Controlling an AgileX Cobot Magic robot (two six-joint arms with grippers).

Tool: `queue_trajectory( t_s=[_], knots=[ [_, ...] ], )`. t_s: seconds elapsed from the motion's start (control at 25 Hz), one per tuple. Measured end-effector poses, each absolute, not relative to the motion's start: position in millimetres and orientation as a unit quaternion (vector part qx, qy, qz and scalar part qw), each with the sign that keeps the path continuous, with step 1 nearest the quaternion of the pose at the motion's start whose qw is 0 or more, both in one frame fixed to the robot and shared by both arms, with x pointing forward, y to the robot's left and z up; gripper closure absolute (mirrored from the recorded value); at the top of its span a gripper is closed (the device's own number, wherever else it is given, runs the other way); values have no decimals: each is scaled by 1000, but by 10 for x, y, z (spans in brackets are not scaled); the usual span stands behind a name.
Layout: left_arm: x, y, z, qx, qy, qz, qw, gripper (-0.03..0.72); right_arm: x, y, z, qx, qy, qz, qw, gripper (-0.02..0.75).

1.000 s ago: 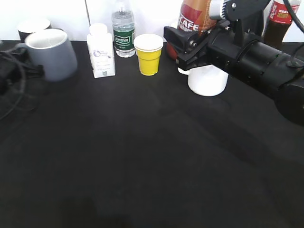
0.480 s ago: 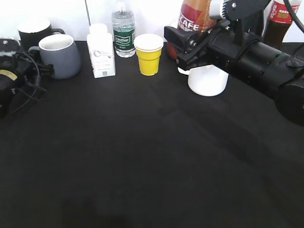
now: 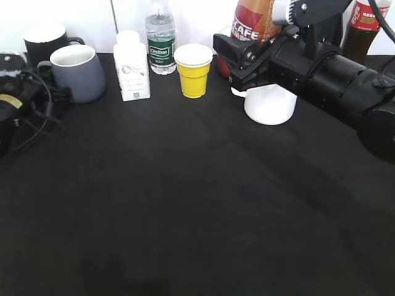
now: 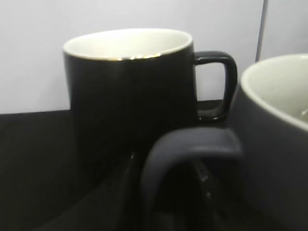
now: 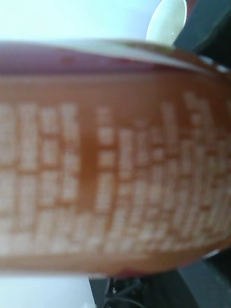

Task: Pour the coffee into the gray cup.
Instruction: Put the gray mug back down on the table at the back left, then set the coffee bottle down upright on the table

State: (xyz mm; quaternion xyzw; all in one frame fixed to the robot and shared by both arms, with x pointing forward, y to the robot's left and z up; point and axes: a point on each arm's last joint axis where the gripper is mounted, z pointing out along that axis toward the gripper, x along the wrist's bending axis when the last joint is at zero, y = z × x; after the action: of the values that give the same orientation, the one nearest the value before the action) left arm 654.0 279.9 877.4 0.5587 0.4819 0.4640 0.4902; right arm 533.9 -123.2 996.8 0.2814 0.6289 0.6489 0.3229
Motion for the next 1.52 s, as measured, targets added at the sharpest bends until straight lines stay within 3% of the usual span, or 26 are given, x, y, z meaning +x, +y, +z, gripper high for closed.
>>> queue_trajectory(
  t_s=[0.32, 0.44, 0.6, 0.88, 1.04, 1.36, 1.52],
  knots=[
    [6260, 2810, 8763, 555, 483, 464, 494, 425, 5339, -1233, 9968, 282, 629, 649, 323, 204],
    [6114, 2828, 8885, 547, 485, 470, 496, 374, 5339, -1233, 9966, 282, 630, 648, 323, 204],
    [5802, 2860, 8980, 546, 500, 465, 485, 221, 5339, -1233, 9966, 282, 630, 648, 323, 204],
    [4973, 2789, 9574, 545, 511, 453, 486, 207, 5347, -1270, 9997, 306, 625, 640, 325, 204],
    [4713, 2558, 9889, 586, 489, 412, 497, 207, 5380, -1550, 10227, 352, 607, 617, 356, 204],
    [4388, 2458, 10167, 629, 457, 388, 495, 207, 5663, -2747, 10295, 456, 537, 535, 466, 204],
    [4370, 2466, 10322, 645, 466, 377, 475, 207, 5824, -2802, 9911, 472, 547, 520, 456, 204]
  ],
)
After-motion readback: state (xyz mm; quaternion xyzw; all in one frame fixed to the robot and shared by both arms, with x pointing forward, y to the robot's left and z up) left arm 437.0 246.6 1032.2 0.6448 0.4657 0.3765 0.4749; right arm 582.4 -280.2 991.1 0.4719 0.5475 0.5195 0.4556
